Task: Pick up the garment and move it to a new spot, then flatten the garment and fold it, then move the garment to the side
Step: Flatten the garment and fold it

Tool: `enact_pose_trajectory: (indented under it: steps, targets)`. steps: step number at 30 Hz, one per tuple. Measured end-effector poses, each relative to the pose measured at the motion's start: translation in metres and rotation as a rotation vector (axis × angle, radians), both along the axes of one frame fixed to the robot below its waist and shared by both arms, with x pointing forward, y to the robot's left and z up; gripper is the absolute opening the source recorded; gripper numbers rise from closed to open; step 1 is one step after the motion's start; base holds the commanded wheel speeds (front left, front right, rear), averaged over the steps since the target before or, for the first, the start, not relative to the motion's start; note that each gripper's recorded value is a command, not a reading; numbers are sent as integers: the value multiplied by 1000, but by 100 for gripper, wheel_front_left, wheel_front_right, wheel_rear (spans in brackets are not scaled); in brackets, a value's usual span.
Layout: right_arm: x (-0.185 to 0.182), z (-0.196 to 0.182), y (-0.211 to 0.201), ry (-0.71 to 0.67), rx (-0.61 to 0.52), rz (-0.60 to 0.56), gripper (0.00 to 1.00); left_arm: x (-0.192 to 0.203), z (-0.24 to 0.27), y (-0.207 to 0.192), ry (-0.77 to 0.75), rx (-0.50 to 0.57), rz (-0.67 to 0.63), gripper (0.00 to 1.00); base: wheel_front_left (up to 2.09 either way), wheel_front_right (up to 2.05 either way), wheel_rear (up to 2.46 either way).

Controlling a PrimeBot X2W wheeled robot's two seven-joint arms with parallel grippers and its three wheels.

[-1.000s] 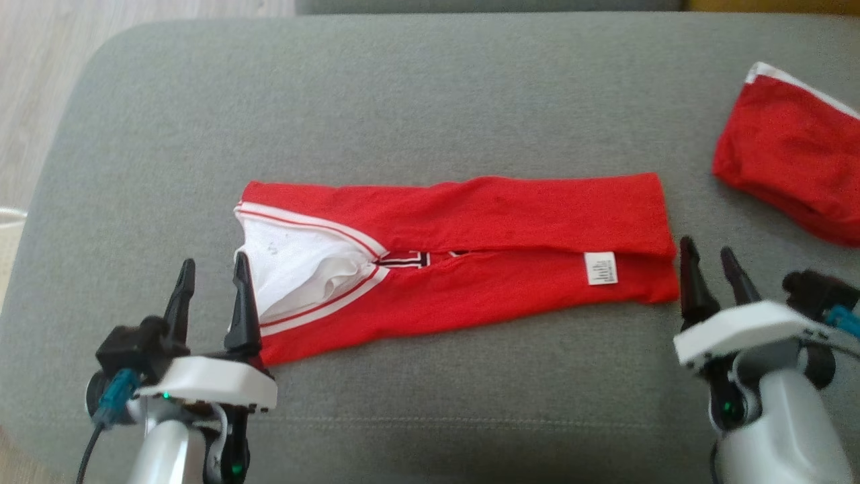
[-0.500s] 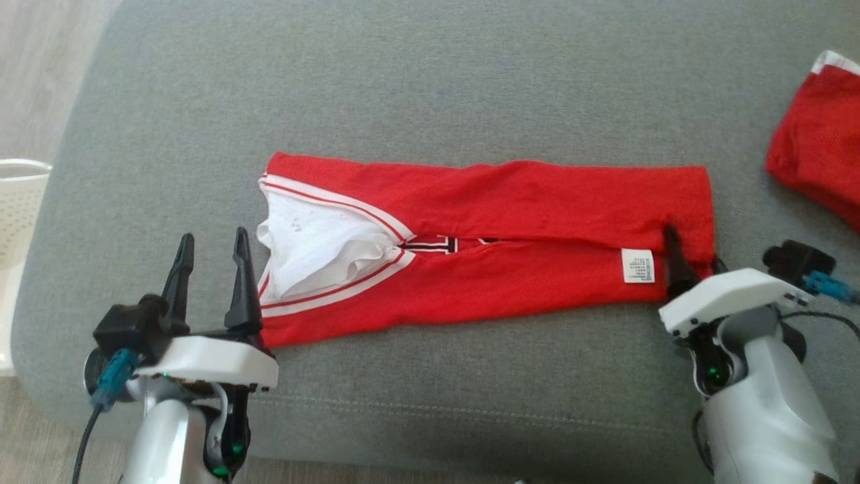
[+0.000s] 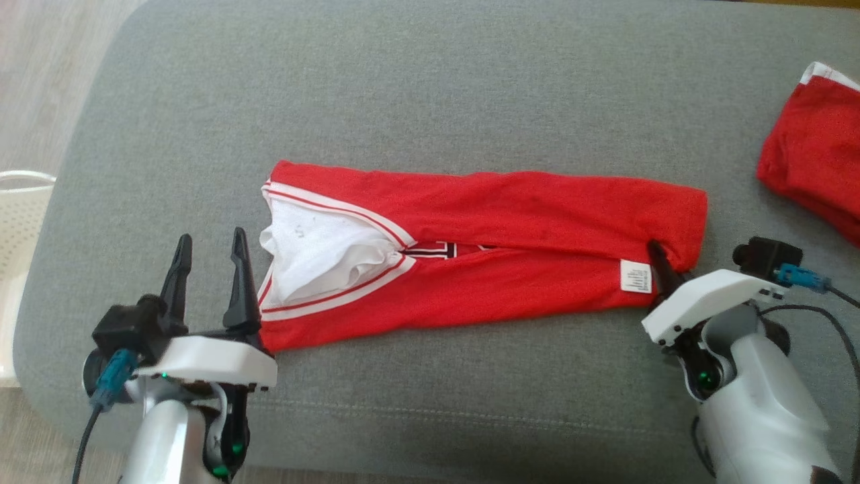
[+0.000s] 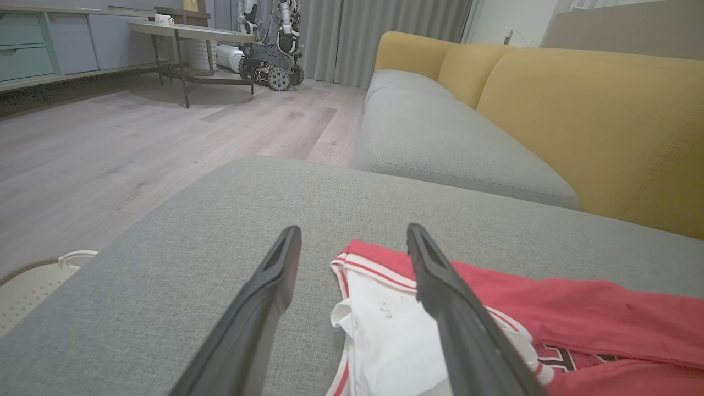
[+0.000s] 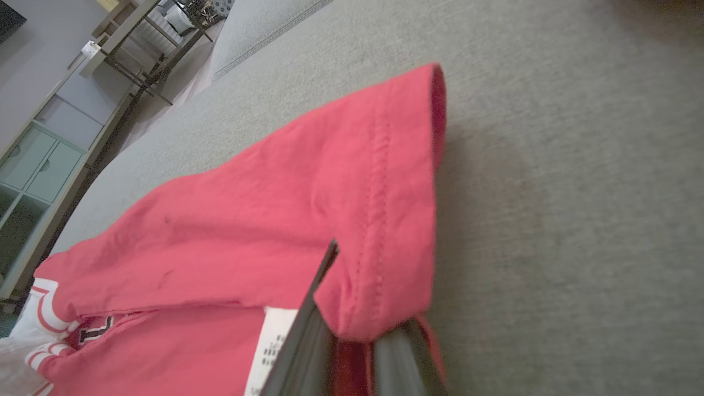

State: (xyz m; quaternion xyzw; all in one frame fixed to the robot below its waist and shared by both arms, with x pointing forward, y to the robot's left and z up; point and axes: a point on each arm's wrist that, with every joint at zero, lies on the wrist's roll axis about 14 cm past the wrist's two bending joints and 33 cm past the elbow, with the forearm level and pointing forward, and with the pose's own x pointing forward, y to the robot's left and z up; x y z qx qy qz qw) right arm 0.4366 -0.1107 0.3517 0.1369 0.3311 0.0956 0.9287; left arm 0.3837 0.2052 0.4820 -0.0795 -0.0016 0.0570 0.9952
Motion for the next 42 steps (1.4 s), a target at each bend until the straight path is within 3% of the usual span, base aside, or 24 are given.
enact_pose_trajectory:
  steps: [15,20,32,42]
  targets:
    - [15,25,-97,-136,-269,-70,0,0,6,-5,-20,-14,-13,100,0,0,0]
    - [16,30,-103,-156,-293,-79,0,0,7,-9,-23,-26,-21,100,0,0,0]
    - [29,74,-54,-303,-251,-8,0,-4,12,-13,-37,-27,-30,100,0,0,0]
    - [16,116,47,-380,-76,185,0,-18,11,-9,-34,-43,-13,100,0,0,0]
